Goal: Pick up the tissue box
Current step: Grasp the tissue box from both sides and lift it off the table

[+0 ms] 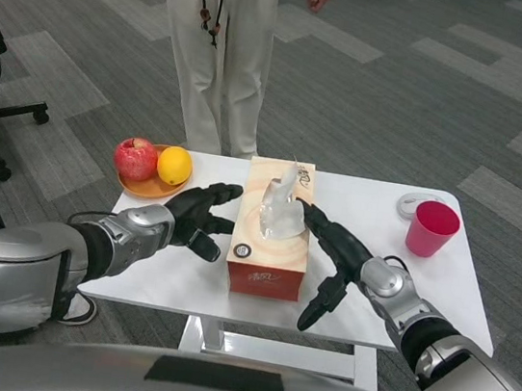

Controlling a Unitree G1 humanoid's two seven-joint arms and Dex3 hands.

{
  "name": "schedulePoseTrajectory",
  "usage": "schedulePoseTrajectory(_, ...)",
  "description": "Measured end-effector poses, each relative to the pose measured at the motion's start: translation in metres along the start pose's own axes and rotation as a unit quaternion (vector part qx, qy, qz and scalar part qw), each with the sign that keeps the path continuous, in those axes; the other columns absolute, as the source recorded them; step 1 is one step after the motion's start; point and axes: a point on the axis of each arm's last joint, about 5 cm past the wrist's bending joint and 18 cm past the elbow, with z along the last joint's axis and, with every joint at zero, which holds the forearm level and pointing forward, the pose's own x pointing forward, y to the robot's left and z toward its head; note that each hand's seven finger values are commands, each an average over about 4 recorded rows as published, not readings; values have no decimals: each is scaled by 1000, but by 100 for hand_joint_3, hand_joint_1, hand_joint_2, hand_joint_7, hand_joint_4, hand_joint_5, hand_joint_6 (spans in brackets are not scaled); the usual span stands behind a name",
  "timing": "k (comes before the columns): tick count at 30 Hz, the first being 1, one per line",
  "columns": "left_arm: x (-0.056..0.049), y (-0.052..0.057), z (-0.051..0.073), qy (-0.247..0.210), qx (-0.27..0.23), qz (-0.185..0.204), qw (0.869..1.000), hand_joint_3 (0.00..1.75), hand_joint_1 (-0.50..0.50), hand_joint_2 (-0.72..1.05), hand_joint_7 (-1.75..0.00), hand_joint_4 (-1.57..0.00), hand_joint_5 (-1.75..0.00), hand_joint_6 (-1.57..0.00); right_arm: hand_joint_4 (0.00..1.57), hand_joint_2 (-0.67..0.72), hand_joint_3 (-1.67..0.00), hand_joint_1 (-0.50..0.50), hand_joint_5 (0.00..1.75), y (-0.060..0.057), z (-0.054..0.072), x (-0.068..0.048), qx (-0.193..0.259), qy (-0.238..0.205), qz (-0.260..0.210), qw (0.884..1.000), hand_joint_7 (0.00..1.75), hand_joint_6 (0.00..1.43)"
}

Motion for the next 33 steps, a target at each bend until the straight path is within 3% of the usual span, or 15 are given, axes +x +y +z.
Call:
schedulePoseTrajectory(5, 1, -1, 3, -10, -4, -4, 1000, 2, 50, -64, -21, 0, -92, 0, 0, 22, -16, -8, 10, -2, 2, 0, -2, -8, -6, 1000, 0, 0)
schedulePoseTrajectory(10, 1, 0, 5, -16, -6, -4, 1000, 9, 50, -64, -21, 0, -92, 0, 0, 22, -16, -8, 10, -4, 4, 0, -1, -13, -10, 1000, 0, 0)
schedulePoseTrajectory(19, 1, -1, 11, -33, -15, -9, 999, 4, 50, -64, -21, 0, -92, 0, 0, 19, -16, -9, 10, -9, 9, 0, -5, -28, -19, 999, 0, 0)
schedulePoseTrajectory(23, 1, -1, 12, -41, -18, -10, 999, 7, 50, -64, -21, 0, -103, 0, 0, 20, -16, -8, 10, -10, 11, 0, -5, -33, -24, 999, 0, 0)
schedulePoseTrajectory(33, 0, -2, 14, -57, -33, -12, 998, 9, 50, -64, -21, 0, -103, 0, 0, 15, -16, -8, 10, -13, 16, 0, -4, -46, -32, 998, 0, 0)
